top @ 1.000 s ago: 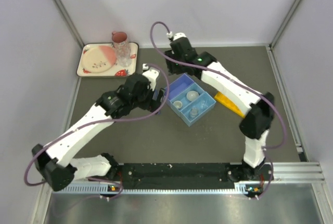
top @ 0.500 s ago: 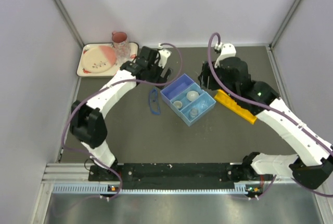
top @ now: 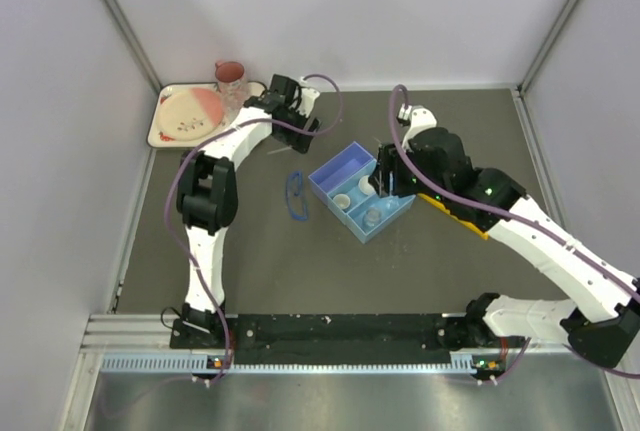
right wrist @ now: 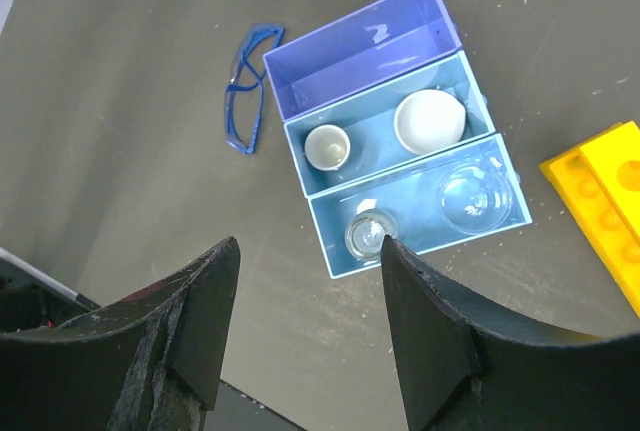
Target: Organize the chemistry lab equipment
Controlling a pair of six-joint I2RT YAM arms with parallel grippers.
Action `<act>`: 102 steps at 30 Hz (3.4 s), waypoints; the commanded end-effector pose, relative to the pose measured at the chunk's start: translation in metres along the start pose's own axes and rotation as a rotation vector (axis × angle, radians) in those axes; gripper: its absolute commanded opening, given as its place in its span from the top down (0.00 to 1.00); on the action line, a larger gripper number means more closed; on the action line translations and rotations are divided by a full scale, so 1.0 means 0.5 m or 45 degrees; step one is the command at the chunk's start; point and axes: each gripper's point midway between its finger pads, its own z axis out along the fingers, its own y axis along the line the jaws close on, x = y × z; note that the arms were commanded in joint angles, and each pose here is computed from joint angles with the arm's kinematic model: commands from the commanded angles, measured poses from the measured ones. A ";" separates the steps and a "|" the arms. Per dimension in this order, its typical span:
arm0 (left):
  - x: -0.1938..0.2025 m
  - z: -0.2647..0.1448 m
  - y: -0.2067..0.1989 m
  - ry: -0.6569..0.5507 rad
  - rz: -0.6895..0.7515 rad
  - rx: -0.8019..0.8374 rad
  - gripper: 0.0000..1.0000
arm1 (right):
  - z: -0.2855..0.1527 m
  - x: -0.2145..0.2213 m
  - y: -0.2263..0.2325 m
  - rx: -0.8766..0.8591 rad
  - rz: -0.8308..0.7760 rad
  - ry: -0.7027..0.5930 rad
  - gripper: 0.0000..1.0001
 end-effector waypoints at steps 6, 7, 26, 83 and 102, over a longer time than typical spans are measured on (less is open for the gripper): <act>-0.032 0.024 0.060 -0.039 0.003 -0.005 0.16 | 0.017 -0.009 0.040 -0.083 -0.017 -0.003 0.41; -0.026 0.029 0.064 -0.030 -0.001 -0.004 0.16 | 0.022 -0.008 0.042 -0.085 -0.022 0.003 0.41; 0.071 0.101 0.059 0.112 -0.072 0.091 0.38 | 0.048 -0.009 0.056 -0.101 -0.031 0.023 0.41; 0.141 0.090 0.043 0.284 -0.176 0.073 0.72 | 0.005 -0.020 0.067 -0.176 -0.004 -0.026 0.41; 0.113 0.056 0.042 0.229 -0.178 0.071 1.00 | 0.002 -0.017 0.068 -0.184 0.005 -0.022 0.41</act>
